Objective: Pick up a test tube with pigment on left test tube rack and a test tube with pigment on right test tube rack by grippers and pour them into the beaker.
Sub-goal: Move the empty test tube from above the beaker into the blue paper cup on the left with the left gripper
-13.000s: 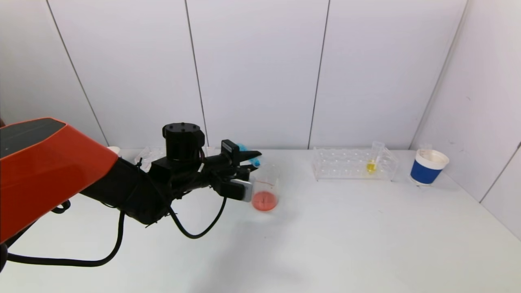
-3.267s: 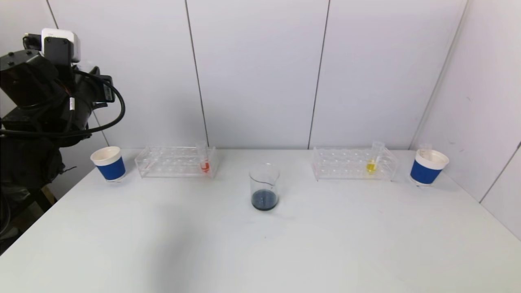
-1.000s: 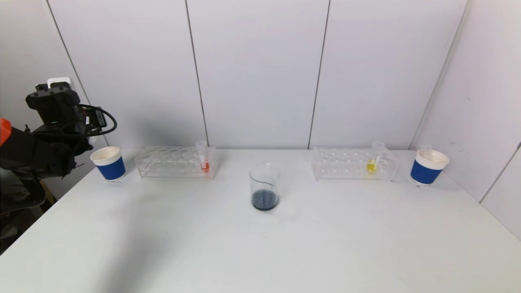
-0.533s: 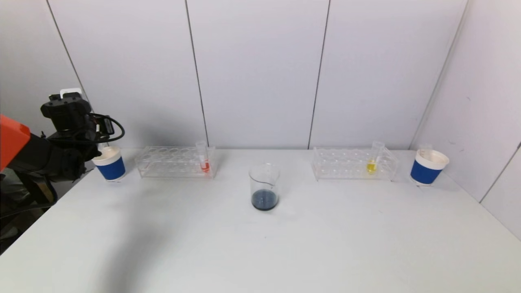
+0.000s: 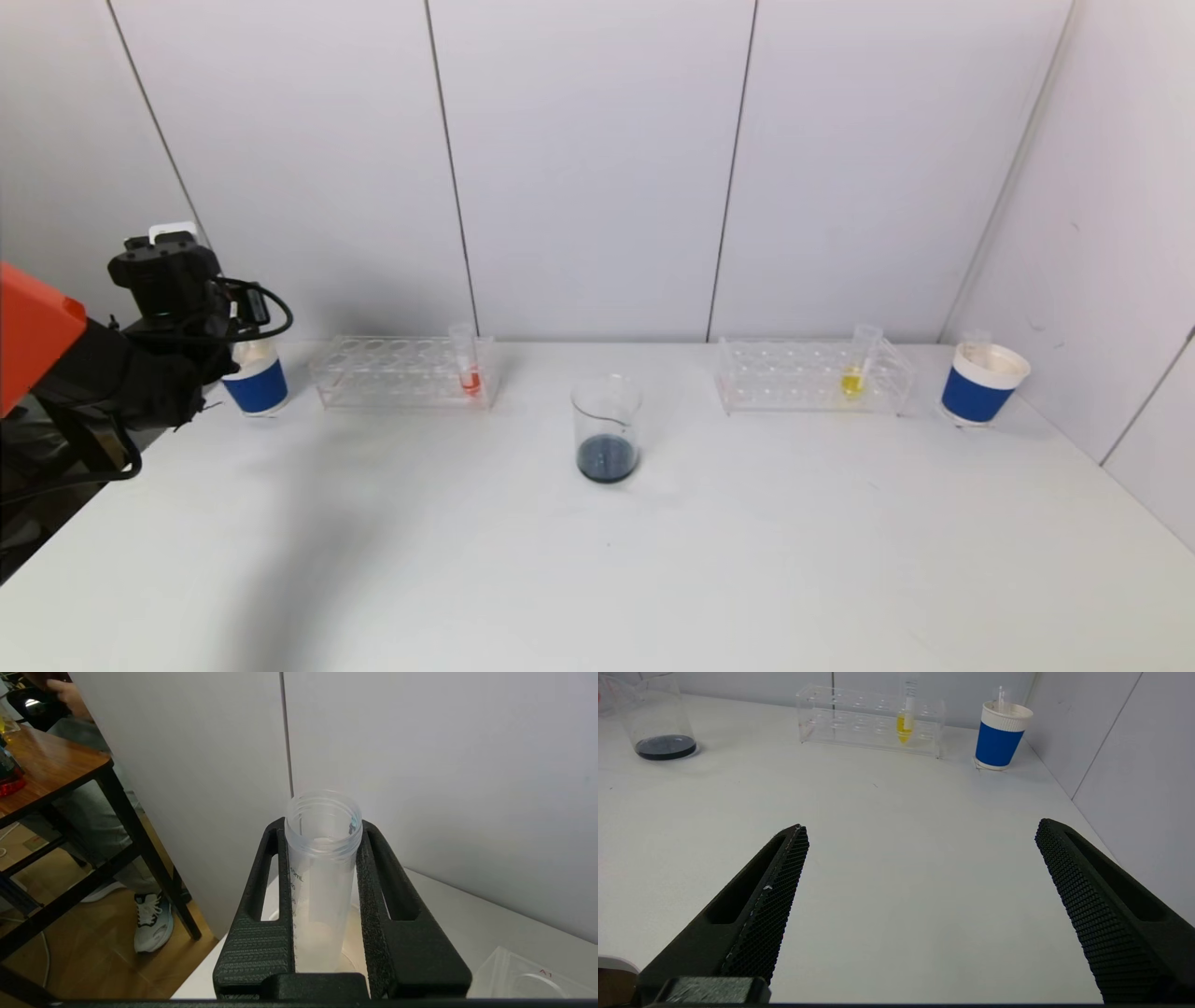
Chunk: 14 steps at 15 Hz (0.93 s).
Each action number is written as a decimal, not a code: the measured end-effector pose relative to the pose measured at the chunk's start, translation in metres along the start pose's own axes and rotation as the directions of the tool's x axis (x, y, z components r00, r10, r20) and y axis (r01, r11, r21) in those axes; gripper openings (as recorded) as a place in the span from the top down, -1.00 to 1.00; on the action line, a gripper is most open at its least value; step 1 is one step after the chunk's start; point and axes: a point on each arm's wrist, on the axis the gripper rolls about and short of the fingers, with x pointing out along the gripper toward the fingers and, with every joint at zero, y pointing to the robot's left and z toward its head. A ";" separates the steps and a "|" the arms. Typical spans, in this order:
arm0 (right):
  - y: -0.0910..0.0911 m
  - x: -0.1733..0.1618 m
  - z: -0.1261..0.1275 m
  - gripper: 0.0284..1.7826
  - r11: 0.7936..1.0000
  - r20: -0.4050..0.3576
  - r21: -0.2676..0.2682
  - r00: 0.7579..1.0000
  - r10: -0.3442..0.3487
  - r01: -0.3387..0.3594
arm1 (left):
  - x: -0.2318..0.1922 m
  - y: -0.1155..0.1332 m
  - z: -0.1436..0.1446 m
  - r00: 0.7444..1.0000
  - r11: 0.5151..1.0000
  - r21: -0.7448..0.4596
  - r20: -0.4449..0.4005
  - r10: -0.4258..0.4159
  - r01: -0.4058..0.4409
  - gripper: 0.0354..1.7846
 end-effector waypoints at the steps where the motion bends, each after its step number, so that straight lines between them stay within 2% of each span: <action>1: 0.000 0.000 0.000 -0.99 1.000 0.000 0.000 1.000 0.000 0.000 | 0.000 0.000 -0.002 1.000 1.000 -0.002 0.005 -0.001 0.001 0.56; 14: 0.000 0.000 0.000 -0.99 1.000 0.000 0.000 1.000 0.000 0.000 | 0.001 0.000 -0.035 1.000 1.000 0.003 -0.006 0.000 0.000 0.56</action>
